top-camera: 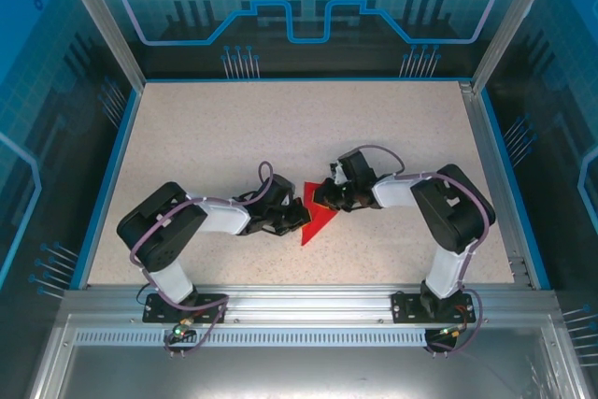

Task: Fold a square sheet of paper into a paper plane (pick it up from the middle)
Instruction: Fourth fold the wing at the center of the table.

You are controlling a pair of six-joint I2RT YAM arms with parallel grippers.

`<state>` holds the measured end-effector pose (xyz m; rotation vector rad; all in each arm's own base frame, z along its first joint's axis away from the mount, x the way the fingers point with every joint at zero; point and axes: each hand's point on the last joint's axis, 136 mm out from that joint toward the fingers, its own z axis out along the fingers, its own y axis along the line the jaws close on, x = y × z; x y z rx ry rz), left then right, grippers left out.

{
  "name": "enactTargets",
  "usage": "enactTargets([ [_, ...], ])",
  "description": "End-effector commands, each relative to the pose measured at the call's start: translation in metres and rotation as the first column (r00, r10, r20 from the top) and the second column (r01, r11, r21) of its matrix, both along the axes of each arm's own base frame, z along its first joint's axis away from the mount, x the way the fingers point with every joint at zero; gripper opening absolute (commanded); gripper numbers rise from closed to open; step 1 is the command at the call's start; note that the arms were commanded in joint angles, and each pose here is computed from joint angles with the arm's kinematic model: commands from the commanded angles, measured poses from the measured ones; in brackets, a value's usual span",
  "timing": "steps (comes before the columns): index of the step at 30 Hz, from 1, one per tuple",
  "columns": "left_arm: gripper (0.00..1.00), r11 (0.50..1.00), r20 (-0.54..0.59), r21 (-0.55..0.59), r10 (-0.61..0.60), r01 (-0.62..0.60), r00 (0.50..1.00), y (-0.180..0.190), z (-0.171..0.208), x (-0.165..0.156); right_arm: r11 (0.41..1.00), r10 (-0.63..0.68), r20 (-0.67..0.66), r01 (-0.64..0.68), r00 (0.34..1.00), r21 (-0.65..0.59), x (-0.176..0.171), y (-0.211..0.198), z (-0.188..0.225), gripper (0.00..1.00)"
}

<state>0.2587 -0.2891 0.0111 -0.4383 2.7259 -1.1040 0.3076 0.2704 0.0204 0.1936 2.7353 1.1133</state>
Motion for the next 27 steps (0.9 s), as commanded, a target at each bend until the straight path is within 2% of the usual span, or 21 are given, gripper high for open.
enactTargets([
  [1,0.0,0.975,-0.195,0.221,0.018,0.026,0.981,0.041,-0.064,-0.051,0.996,0.086,0.062,-0.086,0.994,0.003,-0.002,-0.005,0.02,0.09],
  [4,0.0,0.97,-0.186,0.242,0.012,0.034,0.982,0.042,-0.062,-0.049,0.987,0.147,0.072,-0.151,0.986,0.057,-0.009,0.005,0.023,0.0],
  [9,0.0,0.964,-0.182,0.263,0.009,0.04,0.983,0.044,-0.061,-0.048,0.976,0.205,0.035,-0.207,0.978,0.062,-0.017,0.021,0.008,0.0],
  [14,0.0,0.959,-0.185,0.281,0.012,0.041,0.983,0.049,-0.063,-0.05,0.991,0.13,-0.037,-0.131,0.991,-0.026,-0.007,0.001,-0.032,0.0],
  [17,0.0,0.953,-0.193,0.298,0.014,0.045,0.981,0.053,-0.065,-0.053,0.998,0.053,-0.039,-0.055,0.998,-0.042,0.01,-0.021,-0.042,0.0],
  [27,0.0,0.942,-0.205,0.331,0.011,0.058,0.979,0.06,-0.073,-0.058,0.994,-0.085,0.018,0.086,0.996,-0.065,0.071,-0.072,-0.036,0.0],
])
